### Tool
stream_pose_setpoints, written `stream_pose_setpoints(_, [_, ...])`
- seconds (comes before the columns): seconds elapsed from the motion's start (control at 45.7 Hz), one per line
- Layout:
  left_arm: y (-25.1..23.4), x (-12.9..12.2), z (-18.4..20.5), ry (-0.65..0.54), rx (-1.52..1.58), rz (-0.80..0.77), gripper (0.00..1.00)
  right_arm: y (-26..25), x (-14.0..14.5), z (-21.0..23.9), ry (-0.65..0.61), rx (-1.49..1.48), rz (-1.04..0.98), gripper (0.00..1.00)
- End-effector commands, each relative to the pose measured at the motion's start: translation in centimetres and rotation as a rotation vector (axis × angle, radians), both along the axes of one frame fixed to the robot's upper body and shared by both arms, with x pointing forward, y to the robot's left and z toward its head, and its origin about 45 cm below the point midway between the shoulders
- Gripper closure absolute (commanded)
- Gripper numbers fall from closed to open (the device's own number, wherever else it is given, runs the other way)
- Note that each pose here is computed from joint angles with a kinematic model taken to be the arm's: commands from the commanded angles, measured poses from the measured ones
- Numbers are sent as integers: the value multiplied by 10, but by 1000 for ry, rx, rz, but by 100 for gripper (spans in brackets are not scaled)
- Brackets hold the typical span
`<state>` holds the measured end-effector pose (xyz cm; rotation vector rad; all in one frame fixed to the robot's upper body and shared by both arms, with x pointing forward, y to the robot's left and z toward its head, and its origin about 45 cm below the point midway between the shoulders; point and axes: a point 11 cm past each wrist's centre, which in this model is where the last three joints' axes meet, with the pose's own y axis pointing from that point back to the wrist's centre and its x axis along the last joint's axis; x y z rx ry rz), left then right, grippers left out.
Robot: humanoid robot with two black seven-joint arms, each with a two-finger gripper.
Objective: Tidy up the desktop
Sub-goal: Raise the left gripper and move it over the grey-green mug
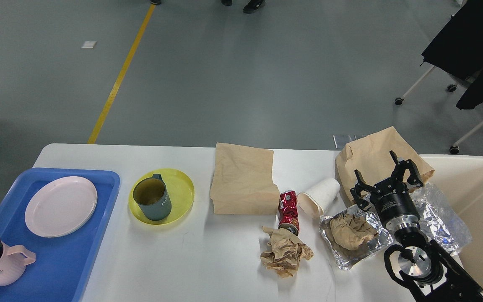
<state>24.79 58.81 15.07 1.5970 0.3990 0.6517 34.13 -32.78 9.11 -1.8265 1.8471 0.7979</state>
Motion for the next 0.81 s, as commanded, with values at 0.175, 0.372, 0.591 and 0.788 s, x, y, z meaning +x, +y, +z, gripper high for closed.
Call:
stream_pose_setpoints(0.175, [-27, 23, 52, 25, -50, -66, 6, 0, 0, 0, 0, 0, 0, 0])
stream_pose_setpoints(0.372, [-79, 69, 124, -12, -43, -165, 4, 0, 0, 0, 0, 0, 0, 0])
stream_pose_setpoints(0.591, [-176, 111, 193, -91, -67, -275, 4, 0, 0, 0, 0, 0, 0, 0])
stream_pose_setpoints(0.788, [-294, 119, 231, -114, -96, -452, 4, 0, 0, 0, 0, 0, 0, 0])
